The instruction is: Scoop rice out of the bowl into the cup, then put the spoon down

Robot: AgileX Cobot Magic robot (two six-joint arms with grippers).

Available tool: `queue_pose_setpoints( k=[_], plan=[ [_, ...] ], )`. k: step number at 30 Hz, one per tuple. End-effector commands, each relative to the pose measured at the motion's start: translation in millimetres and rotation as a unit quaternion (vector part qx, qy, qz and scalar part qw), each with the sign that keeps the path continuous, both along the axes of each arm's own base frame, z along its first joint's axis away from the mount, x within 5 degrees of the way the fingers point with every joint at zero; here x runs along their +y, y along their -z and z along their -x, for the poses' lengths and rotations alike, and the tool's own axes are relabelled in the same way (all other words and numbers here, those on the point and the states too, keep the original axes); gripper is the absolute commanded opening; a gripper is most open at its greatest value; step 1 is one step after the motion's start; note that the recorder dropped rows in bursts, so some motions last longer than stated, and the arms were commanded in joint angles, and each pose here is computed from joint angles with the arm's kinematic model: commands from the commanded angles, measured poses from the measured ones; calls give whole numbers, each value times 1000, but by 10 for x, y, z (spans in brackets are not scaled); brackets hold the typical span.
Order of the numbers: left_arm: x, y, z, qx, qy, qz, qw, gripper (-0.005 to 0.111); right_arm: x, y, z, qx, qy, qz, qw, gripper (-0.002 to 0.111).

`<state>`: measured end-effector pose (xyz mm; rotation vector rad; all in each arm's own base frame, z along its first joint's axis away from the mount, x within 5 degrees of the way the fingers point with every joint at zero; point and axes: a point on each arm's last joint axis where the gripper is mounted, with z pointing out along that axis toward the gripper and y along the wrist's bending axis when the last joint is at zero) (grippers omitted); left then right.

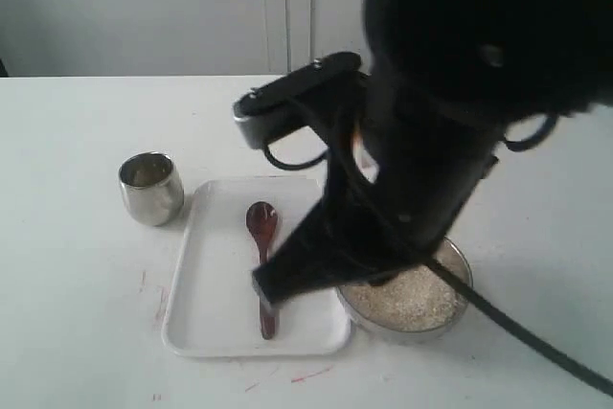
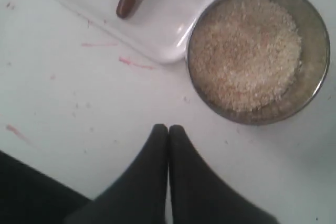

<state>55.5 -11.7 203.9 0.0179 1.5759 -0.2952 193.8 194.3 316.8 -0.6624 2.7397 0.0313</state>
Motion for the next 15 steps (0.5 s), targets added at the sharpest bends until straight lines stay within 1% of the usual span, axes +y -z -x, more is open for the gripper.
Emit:
queue_pose_setpoints(
  k=[1,4,6,12,15],
  plan=[
    [0,-24,2,-3,1,7,1000,14,-341,6,465,-10,-21,-18,1000,0],
    [0,-24,2,-3,1,7,1000,14,-639,30,746,-20,-26,-38,999,0],
    [0,-24,2,-3,1,7,1000,14,-767,17,846,-30,-26,-51,998,0],
    [0,-24,2,-3,1,7,1000,14,-1010,-114,1072,-57,-26,-110,992,0],
    [0,-24,2,-3,1,7,1000,14,-1137,-193,1128,-92,-26,-120,988,0]
  ],
)
